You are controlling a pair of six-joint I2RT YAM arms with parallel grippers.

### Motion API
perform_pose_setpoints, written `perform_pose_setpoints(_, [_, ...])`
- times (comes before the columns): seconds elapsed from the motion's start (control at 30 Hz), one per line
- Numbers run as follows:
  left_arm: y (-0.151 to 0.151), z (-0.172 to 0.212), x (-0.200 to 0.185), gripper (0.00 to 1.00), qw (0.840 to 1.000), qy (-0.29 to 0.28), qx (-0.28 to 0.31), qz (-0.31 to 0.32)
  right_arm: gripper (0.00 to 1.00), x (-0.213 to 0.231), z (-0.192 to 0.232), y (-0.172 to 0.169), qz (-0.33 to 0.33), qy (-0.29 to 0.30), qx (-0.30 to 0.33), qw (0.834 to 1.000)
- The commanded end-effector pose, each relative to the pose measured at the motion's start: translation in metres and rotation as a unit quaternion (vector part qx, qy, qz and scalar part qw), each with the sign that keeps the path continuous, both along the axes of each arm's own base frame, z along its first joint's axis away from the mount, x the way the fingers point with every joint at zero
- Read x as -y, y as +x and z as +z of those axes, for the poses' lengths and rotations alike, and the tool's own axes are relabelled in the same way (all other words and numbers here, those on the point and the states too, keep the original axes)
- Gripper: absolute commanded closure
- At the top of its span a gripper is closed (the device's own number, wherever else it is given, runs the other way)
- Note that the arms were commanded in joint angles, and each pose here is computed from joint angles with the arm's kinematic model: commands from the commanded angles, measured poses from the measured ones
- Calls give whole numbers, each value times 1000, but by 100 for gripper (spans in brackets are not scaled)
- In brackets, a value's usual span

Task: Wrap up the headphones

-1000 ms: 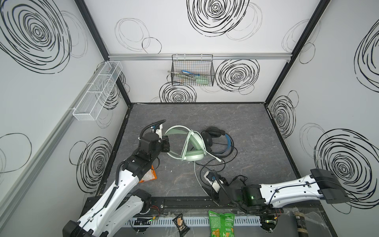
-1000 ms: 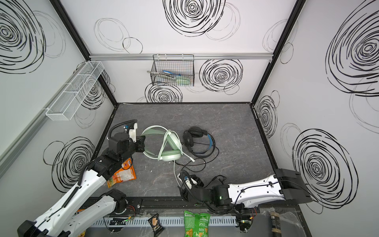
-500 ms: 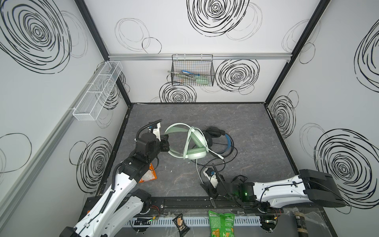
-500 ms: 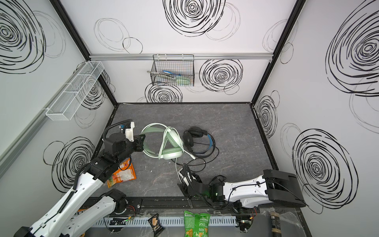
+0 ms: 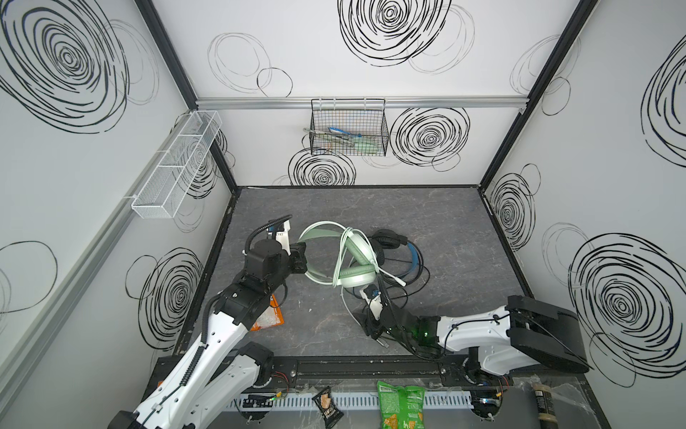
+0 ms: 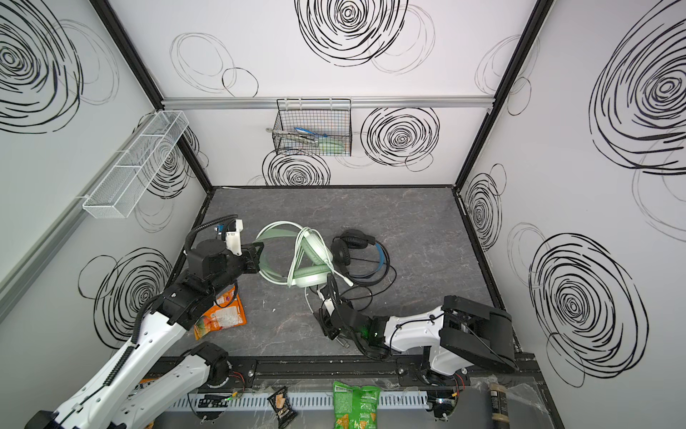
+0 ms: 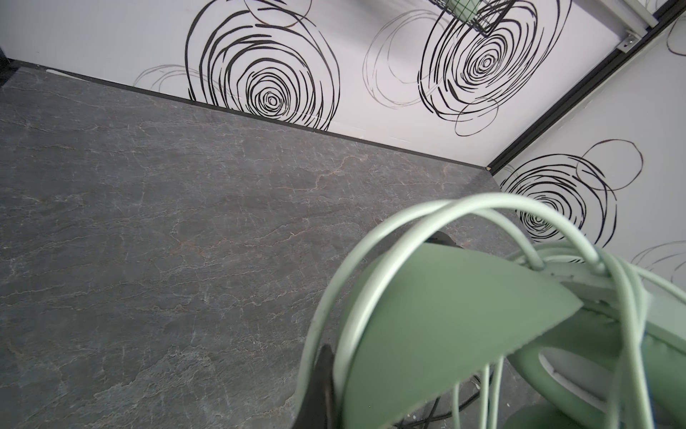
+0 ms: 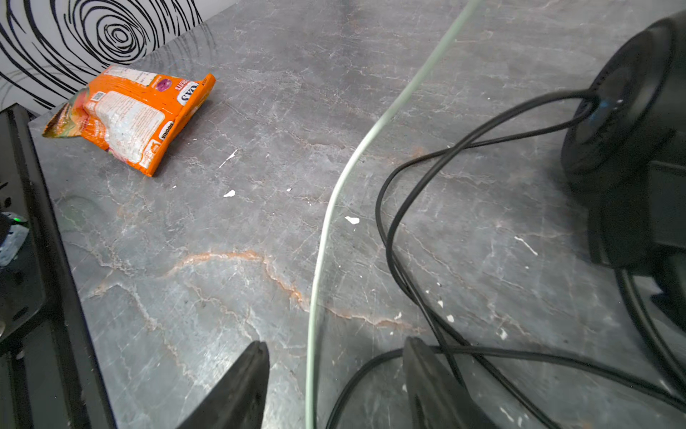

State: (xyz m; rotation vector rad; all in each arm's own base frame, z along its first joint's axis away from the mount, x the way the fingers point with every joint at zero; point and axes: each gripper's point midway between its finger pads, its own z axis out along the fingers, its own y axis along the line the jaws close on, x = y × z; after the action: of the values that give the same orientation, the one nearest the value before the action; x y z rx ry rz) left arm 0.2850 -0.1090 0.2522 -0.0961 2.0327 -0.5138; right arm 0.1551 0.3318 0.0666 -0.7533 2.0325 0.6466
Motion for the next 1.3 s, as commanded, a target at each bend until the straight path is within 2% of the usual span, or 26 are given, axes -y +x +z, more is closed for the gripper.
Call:
perform_pose_setpoints(0.0, [7, 61, 3, 100, 994, -66, 86, 2, 38, -18, 10, 4, 17, 33, 3, 999])
perform_pose_setpoints(0.2, [12, 54, -3, 100, 994, -68, 79, 8, 39, -35, -6, -2, 50, 21, -24, 998])
perform_pose_setpoints(0.63, [12, 39, -11, 100, 995, -79, 66, 13, 44, -62, -41, 20, 41, -21, -29, 999])
perform_pose_setpoints(0.7, [12, 39, -13, 100, 995, -79, 66, 15, 49, -63, -46, 20, 43, -26, -32, 998])
perform_pose_setpoints(0.9, [14, 38, -20, 100, 994, -79, 66, 23, 77, -61, -53, 13, 53, -27, -45, 997])
perform_pose_setpoints(1.0, [15, 36, -23, 100, 994, -81, 66, 27, 88, -61, -53, 7, 62, -28, -46, 997])
perform_pose_setpoints(1.13, [17, 33, -27, 100, 994, -82, 65, 32, 97, -64, -49, -6, 81, -41, -38, 995])
perform_pose_setpoints(1.27, [20, 30, -32, 100, 994, -78, 64, 42, 100, -71, -39, -30, 101, -72, -2, 992])
